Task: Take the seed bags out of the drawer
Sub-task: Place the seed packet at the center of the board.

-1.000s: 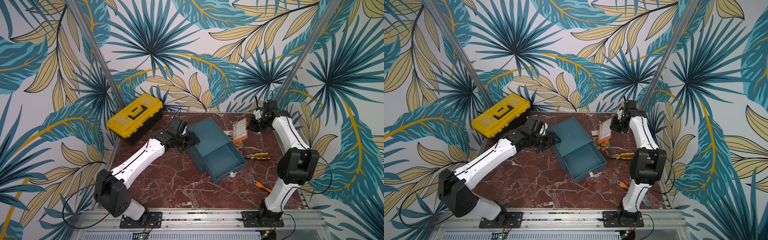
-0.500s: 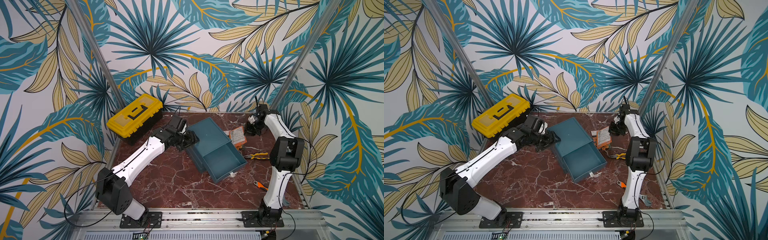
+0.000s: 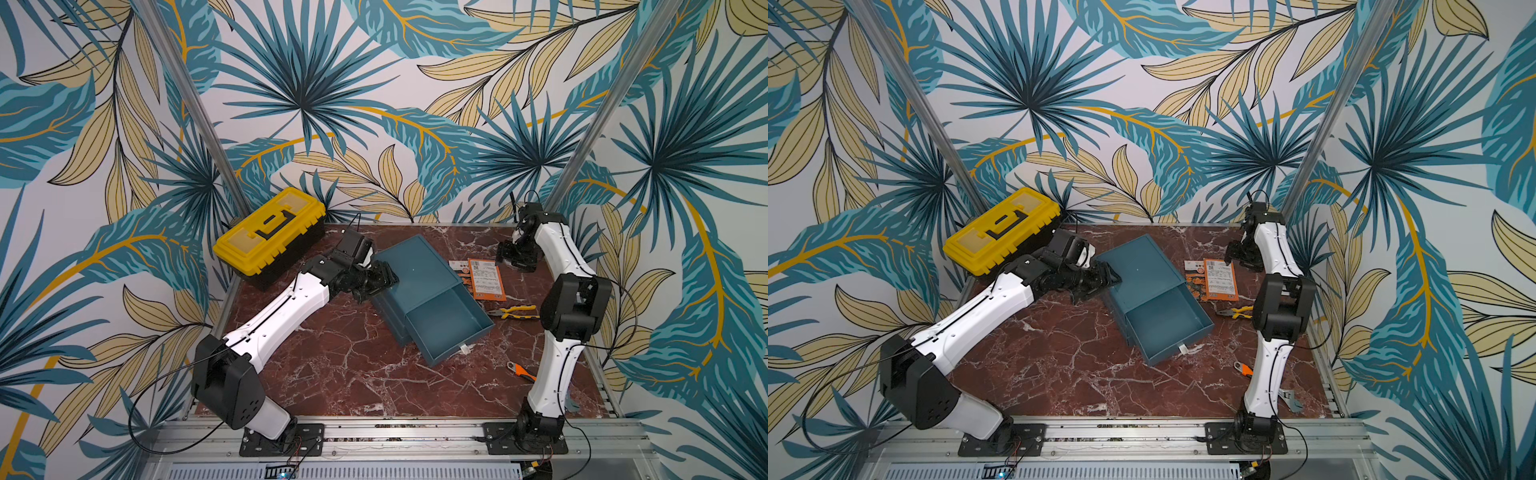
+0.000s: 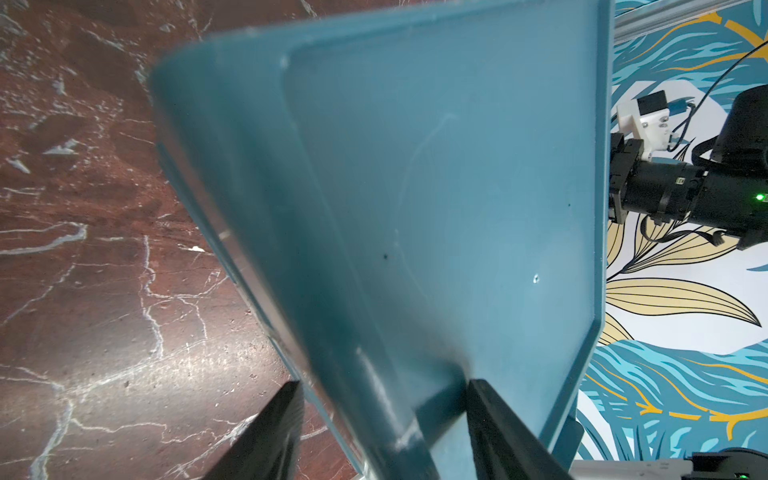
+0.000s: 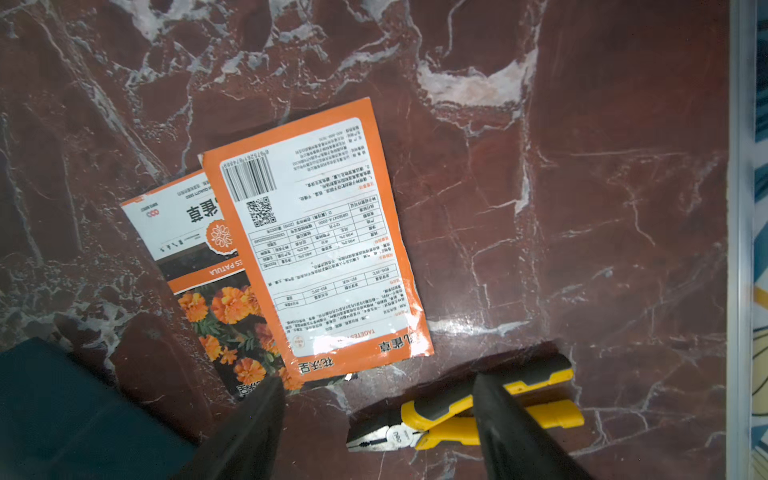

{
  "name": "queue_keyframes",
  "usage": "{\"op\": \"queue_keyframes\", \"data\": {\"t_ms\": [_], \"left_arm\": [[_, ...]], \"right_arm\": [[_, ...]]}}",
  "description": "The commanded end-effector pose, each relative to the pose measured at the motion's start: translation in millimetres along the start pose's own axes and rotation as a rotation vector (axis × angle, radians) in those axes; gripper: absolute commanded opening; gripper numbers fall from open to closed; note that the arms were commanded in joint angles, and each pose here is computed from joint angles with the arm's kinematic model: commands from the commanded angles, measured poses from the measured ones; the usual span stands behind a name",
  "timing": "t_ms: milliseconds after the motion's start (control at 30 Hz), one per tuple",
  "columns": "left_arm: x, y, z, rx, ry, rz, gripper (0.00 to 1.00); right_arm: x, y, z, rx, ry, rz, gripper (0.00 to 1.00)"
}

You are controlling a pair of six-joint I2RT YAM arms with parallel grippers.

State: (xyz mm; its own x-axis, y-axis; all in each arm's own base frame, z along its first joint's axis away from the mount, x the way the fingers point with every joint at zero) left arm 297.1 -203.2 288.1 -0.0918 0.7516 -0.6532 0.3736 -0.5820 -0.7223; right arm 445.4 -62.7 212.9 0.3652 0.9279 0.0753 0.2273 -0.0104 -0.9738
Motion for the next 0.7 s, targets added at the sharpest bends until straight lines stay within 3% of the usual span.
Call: {"op": "queue_keyframes", "data": {"t_ms": [0,300,500,667], "left_arm": [[3.6,-1.3,-3.9,-0.005,0.005,-0.044,0.66],[1.7,-7.0,-3.7,-0.024,0.013,-0.041,0.66],[0.4,-11.5,-4.0,-0.033,0.02,-0.047,0.66],[1.2,-10.4,-3.8,-0.03,0.019,-0.049,0.66]], "right_arm": [[-0.7,-39.4,14.2,-0.038,0.064,-0.027,0.75],[-6.6,-102.0,90.9,-0.115,0.101,-0.176,0.66],[-17.1,-129.4,169.3,-0.141,0.092,-0.274,0.53],[-21.6,-144.3,227.0,-0.155,0.107,-0.407,0.34]]}}
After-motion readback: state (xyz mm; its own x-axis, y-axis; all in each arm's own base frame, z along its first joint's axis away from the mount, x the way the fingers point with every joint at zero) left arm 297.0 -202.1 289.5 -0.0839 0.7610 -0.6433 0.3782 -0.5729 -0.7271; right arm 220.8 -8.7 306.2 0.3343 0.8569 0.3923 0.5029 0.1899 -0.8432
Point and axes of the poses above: each gripper's point midway between its finger pads, its own y axis out along the fingers, its own x axis along the line the jaws close on, z = x × y, the point moved 9 cm from there along -y, back along the fingers, and after that the axes turned 1 degree about y, right-handed, at the moved point
